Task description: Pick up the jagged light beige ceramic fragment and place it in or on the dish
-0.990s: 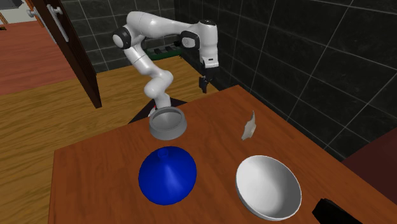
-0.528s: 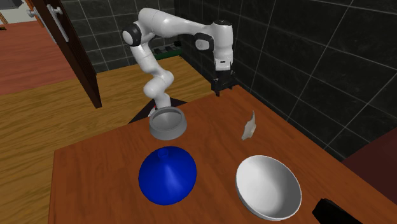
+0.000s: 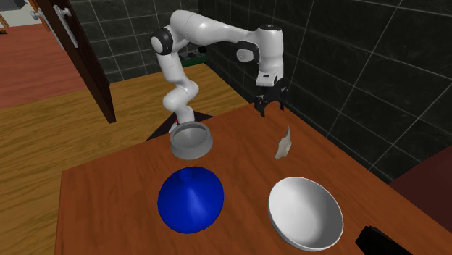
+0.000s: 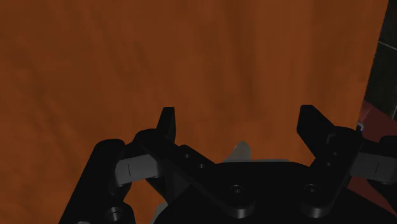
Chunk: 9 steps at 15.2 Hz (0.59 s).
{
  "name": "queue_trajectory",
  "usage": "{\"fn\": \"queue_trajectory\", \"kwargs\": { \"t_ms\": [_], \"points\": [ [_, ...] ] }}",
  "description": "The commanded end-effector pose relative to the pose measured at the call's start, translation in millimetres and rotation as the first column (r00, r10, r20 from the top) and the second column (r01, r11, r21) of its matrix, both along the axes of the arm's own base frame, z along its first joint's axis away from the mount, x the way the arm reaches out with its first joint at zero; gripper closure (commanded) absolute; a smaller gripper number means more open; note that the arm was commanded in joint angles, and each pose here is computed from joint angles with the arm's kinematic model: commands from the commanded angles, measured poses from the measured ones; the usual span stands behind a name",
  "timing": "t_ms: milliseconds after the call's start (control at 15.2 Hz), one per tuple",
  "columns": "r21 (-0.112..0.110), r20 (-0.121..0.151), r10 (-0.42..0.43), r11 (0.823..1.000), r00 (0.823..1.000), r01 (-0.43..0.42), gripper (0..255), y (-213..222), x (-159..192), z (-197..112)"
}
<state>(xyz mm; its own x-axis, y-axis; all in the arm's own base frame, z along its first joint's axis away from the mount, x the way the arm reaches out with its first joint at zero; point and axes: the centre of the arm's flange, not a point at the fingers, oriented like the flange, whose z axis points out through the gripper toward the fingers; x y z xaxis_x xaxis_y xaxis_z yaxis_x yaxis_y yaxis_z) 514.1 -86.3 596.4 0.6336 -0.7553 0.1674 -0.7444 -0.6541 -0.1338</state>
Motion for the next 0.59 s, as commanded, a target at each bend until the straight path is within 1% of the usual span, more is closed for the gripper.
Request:
{"fn": "queue_trajectory", "kwargs": {
  "t_ms": [0,198,396,462,528],
  "points": [
    [0.012,0.02,-0.084,0.996,0.996,0.084,0,-16,18,5],
    [0.031,0.047,-0.203,0.979,0.978,0.202,0,-42,42,12],
    [0.054,0.07,-0.32,0.947,0.945,0.317,0,-70,61,19],
    [0.057,0.073,-0.335,0.942,0.939,0.331,0,-74,64,20],
    [0.057,0.073,-0.335,0.942,0.939,0.331,0,-75,65,15]
  ]
}}
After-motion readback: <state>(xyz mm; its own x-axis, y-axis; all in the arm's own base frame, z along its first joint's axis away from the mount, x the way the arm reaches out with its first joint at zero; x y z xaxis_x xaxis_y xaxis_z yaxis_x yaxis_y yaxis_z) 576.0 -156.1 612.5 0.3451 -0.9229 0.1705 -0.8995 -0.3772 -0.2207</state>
